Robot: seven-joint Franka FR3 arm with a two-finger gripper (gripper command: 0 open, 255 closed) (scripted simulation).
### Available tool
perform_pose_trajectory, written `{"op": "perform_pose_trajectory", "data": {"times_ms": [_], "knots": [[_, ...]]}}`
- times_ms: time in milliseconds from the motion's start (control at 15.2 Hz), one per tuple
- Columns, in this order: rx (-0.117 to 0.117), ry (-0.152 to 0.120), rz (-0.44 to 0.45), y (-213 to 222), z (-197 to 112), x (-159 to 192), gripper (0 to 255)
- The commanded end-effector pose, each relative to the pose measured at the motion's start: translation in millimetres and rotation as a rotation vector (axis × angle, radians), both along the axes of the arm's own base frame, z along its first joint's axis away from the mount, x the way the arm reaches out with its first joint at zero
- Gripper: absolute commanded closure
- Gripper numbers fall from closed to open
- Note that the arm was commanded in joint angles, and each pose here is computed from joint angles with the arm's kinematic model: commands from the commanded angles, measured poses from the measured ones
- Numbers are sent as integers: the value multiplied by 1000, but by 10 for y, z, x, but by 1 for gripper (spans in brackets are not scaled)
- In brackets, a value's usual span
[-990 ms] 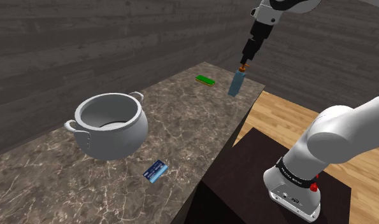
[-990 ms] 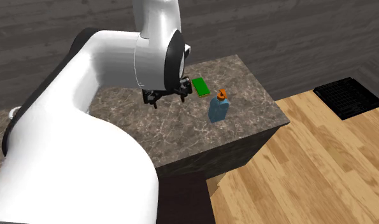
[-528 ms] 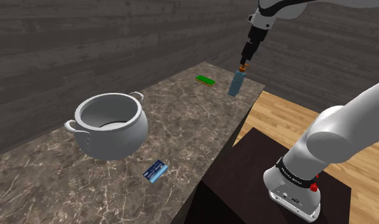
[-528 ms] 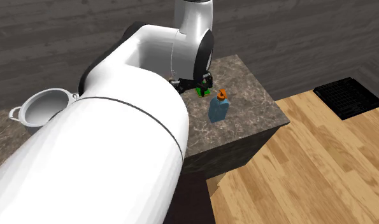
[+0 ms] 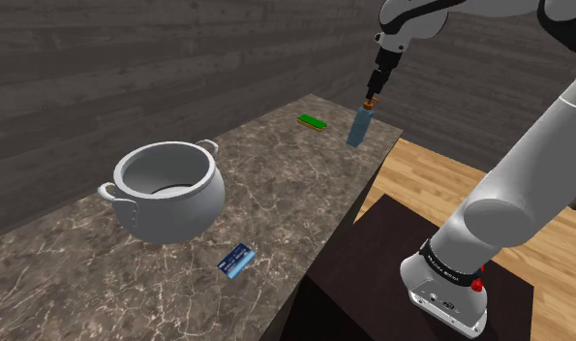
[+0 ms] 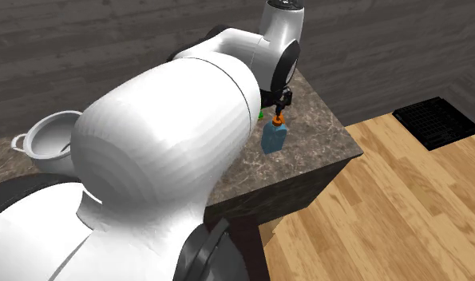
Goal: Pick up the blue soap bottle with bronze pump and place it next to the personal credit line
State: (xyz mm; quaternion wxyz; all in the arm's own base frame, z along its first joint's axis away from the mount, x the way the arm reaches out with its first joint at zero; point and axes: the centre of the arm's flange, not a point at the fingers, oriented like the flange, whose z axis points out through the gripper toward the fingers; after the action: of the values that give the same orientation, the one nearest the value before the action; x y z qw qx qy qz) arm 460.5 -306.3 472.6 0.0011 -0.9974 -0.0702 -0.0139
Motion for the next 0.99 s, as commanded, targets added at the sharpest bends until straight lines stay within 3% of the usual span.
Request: {"op": "perform_pose_trajectory", "data": {"times_ms": [0,264,924], "knots": [[-3,6,6,-232,-81,133,0],[-6,17,13,-631,-238,323,0],[-6,17,13,-631,-638,327,0]]}}
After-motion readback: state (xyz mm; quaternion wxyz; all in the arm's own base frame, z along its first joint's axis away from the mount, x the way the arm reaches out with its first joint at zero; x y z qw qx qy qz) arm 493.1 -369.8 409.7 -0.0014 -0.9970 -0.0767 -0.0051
